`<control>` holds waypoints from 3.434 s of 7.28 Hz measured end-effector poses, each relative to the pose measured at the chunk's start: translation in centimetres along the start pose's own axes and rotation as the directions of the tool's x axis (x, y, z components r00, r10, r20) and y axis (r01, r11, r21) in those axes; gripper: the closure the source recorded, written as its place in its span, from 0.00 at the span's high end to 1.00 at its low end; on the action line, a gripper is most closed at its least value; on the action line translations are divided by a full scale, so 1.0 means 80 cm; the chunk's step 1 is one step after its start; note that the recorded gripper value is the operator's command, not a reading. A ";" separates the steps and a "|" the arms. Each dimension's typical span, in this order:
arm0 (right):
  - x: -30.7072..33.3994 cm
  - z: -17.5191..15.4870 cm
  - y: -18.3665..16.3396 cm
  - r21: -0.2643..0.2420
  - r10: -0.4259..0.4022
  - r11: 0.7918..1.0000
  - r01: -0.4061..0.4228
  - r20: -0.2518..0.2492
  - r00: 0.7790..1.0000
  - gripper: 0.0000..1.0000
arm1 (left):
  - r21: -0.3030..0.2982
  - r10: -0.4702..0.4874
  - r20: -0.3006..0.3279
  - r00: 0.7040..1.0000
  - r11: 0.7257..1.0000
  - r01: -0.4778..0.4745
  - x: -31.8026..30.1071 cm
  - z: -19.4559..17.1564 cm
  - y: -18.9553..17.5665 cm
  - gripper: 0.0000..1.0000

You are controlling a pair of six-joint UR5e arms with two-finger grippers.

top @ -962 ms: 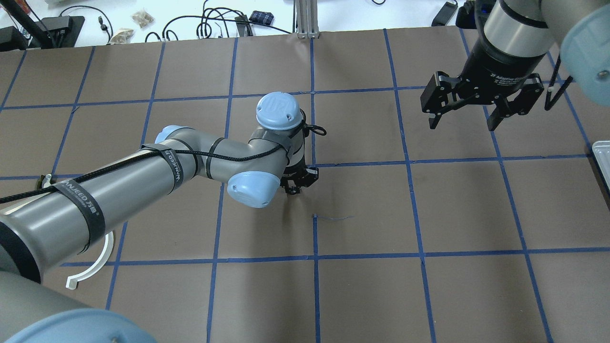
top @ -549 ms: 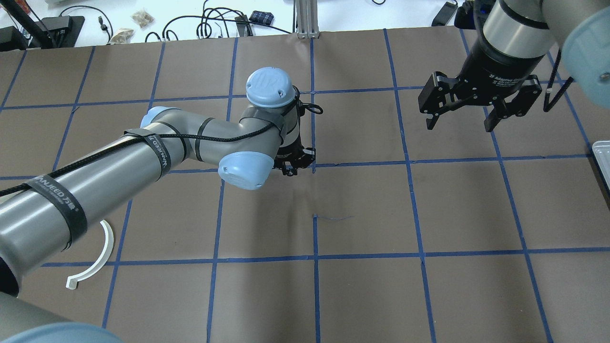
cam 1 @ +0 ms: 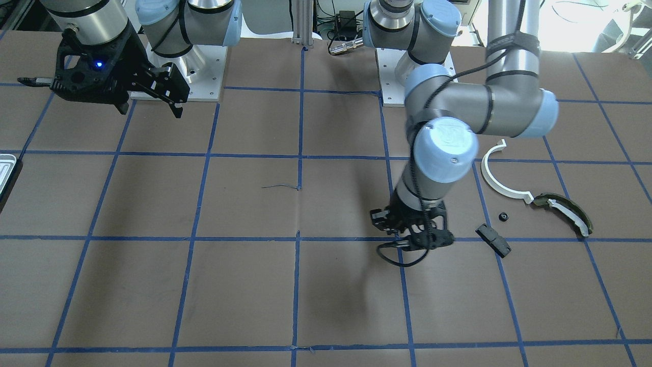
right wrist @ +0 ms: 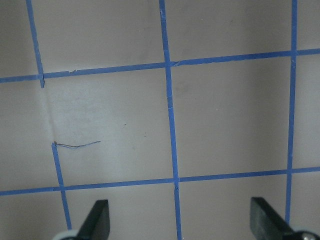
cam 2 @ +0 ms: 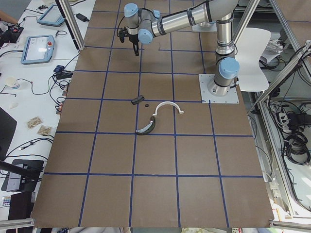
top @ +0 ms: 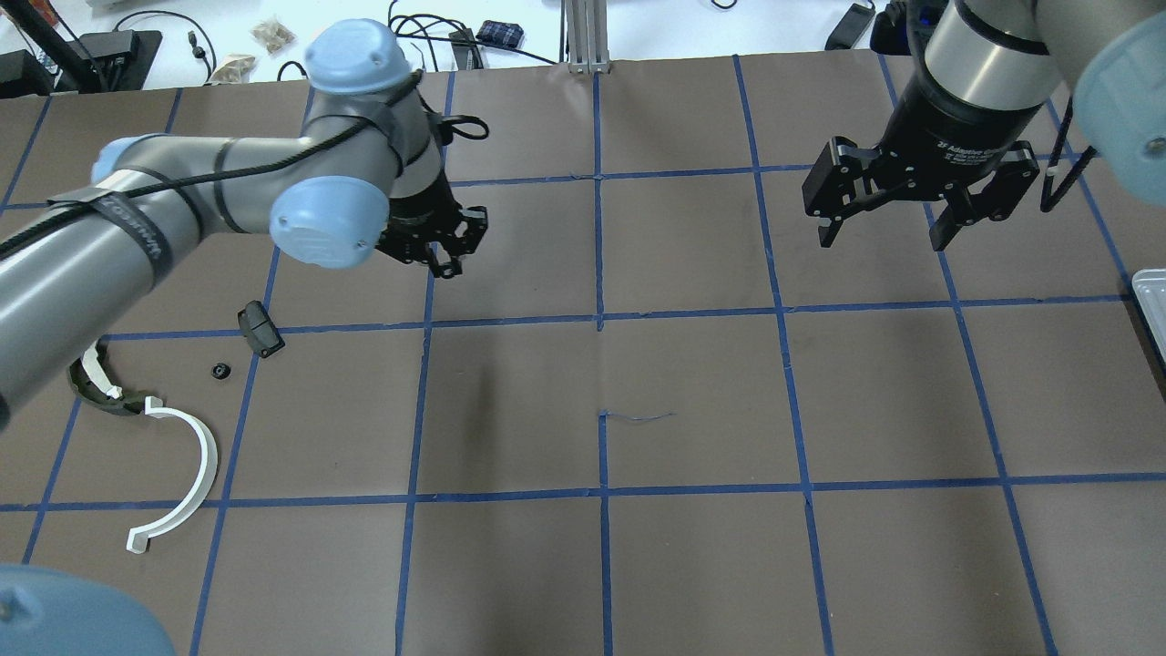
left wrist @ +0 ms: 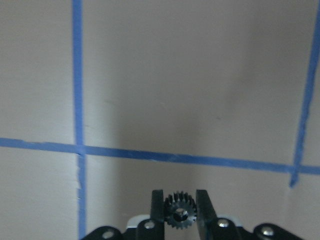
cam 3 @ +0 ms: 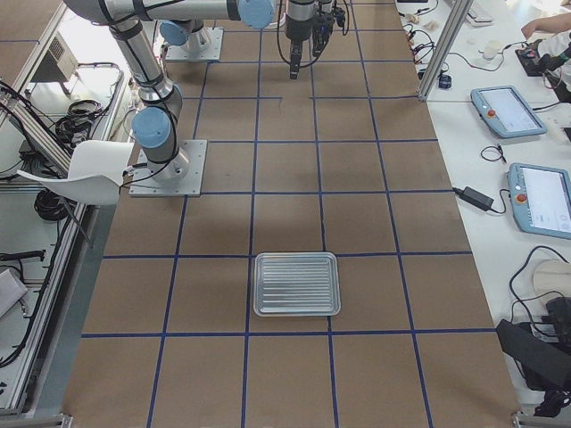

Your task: Place bearing gear from tray to pile

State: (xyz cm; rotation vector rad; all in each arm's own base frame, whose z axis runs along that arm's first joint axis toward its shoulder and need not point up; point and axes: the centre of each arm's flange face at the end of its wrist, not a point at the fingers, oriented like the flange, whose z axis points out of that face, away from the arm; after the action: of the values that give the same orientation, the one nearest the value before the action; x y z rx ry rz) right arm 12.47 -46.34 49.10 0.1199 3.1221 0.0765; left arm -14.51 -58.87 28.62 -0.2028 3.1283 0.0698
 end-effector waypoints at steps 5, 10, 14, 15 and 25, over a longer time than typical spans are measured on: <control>0.003 0.002 0.005 -0.009 0.006 1.000 -0.006 -0.006 1.000 1.00 | -0.053 0.248 -0.043 0.968 0.967 -0.250 -0.335 0.061 -0.030 0.00; 0.001 0.000 0.008 -0.003 0.012 1.000 -0.012 -0.005 1.000 1.00 | -0.068 0.268 -0.074 0.961 0.960 -0.273 -0.415 0.109 -0.001 0.99; 0.000 -0.003 0.009 0.002 0.010 1.000 -0.010 0.001 1.000 1.00 | -0.089 0.270 -0.050 0.962 0.958 -0.274 -0.416 0.095 0.003 1.00; 0.000 -0.003 0.009 0.004 0.010 1.000 -0.010 0.001 1.000 1.00 | -0.099 0.268 -0.038 0.963 0.958 -0.270 -0.408 0.074 0.002 1.00; 0.001 -0.005 0.009 0.006 0.000 1.000 0.000 -0.006 1.000 1.00 | 0.026 0.011 -0.068 0.998 1.000 -0.009 -0.047 -0.233 0.123 1.00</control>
State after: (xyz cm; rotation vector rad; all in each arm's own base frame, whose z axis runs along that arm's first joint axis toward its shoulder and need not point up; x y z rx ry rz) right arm 12.42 -45.60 49.50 0.1204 3.1289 0.0669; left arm -12.14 -49.45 47.71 -0.1938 3.1960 0.0228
